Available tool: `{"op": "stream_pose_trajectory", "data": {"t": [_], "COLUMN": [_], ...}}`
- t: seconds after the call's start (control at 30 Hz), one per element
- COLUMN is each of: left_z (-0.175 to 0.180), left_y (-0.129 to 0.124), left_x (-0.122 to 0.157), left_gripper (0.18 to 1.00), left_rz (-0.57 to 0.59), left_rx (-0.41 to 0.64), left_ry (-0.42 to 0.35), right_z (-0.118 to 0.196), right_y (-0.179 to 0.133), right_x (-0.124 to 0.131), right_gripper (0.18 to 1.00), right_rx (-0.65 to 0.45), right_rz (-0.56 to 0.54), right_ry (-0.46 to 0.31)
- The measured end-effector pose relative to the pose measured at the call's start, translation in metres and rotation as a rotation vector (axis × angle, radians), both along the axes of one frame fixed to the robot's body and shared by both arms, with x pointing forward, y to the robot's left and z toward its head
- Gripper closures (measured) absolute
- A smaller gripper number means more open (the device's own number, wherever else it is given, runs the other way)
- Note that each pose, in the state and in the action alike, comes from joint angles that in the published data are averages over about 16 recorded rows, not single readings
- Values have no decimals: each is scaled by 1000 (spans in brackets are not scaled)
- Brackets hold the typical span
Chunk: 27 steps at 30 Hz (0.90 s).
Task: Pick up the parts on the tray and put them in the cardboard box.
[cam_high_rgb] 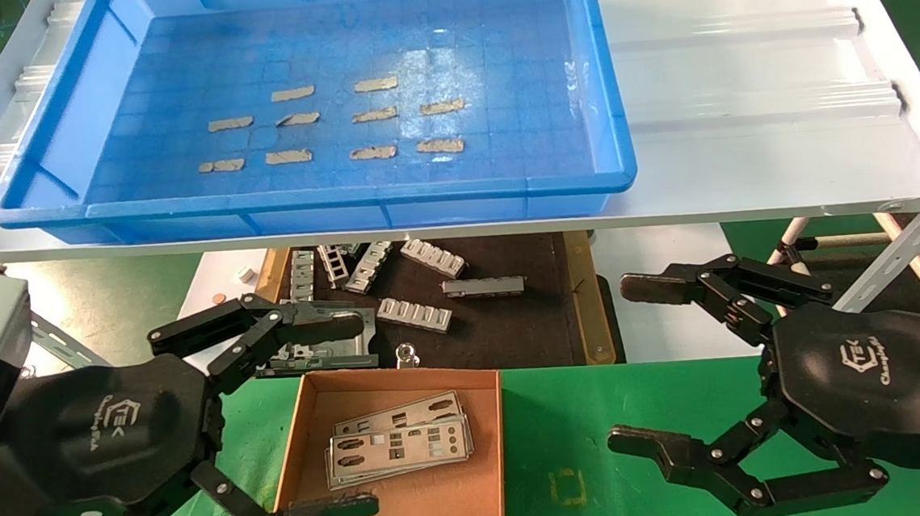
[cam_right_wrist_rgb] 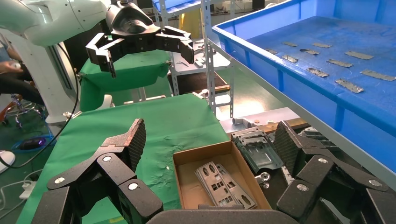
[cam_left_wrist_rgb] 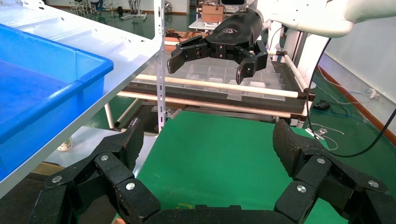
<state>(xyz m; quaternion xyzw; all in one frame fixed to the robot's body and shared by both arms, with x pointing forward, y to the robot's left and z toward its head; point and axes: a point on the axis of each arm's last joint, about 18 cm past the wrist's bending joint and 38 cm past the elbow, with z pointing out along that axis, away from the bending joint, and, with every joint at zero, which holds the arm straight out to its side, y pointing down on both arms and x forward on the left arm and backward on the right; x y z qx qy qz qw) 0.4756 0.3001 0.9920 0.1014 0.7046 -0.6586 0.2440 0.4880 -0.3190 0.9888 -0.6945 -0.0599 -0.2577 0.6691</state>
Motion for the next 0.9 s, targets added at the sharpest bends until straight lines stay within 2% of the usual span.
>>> {"op": "stream_pose_trajectory", "data": {"t": [0.9], "left_z": [0], "left_y": [0], "left_x": [0], "left_gripper": [184], "left_rz": [0], "left_rx": [0], "left_ry": [0], "right_z": [0], "right_y": [0], "right_x": [0], "right_gripper": [178], "right_rx": [0], "right_rz": [0], "right_ry": [0]}}
